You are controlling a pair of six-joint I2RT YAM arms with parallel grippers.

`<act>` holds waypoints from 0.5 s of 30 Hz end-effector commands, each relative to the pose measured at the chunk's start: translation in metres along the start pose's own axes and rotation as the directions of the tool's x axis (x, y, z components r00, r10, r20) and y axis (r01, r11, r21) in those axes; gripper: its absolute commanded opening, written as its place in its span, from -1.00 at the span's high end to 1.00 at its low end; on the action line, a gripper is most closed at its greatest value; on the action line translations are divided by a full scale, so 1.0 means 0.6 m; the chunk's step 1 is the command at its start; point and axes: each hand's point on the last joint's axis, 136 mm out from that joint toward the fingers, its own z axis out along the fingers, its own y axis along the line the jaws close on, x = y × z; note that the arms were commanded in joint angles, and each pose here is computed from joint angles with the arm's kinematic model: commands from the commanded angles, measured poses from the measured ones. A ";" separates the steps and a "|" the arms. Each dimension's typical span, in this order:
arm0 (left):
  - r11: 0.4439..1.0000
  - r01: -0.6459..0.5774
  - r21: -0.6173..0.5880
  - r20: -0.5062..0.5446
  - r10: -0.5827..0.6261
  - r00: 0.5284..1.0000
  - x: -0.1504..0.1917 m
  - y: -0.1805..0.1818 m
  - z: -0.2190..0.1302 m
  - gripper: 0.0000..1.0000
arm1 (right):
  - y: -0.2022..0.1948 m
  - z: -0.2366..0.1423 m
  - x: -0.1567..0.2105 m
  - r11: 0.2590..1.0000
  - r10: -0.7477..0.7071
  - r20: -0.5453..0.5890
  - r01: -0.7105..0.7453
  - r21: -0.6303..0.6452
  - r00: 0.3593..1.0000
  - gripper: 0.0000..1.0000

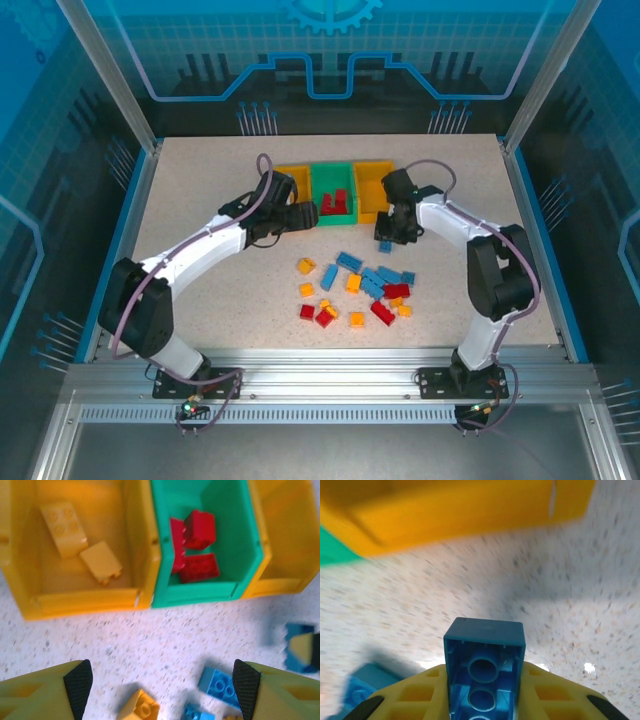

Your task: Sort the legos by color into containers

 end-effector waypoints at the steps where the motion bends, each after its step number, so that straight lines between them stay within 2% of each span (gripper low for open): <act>1: 0.999 0.023 -0.034 -0.032 -0.024 0.999 0.037 0.019 -0.003 -0.56 | 0.027 -0.075 -0.065 0.998 -0.053 0.129 0.058 -0.033 0.990 0.39; 4: 0.999 -0.011 -0.051 -0.074 0.007 0.997 0.078 0.019 0.004 -0.56 | 0.035 -0.083 -0.107 0.995 -0.099 0.165 0.100 0.002 0.981 0.38; 7: 0.998 -0.033 -0.051 -0.115 0.027 0.993 0.110 0.015 0.014 -0.57 | 0.037 -0.063 -0.147 0.992 -0.126 0.169 0.122 0.035 0.977 0.38; 15: 0.997 -0.063 -0.042 -0.185 0.054 0.981 0.153 0.008 0.034 -0.57 | 0.034 -0.002 -0.213 0.990 -0.132 0.147 0.122 0.072 0.980 0.39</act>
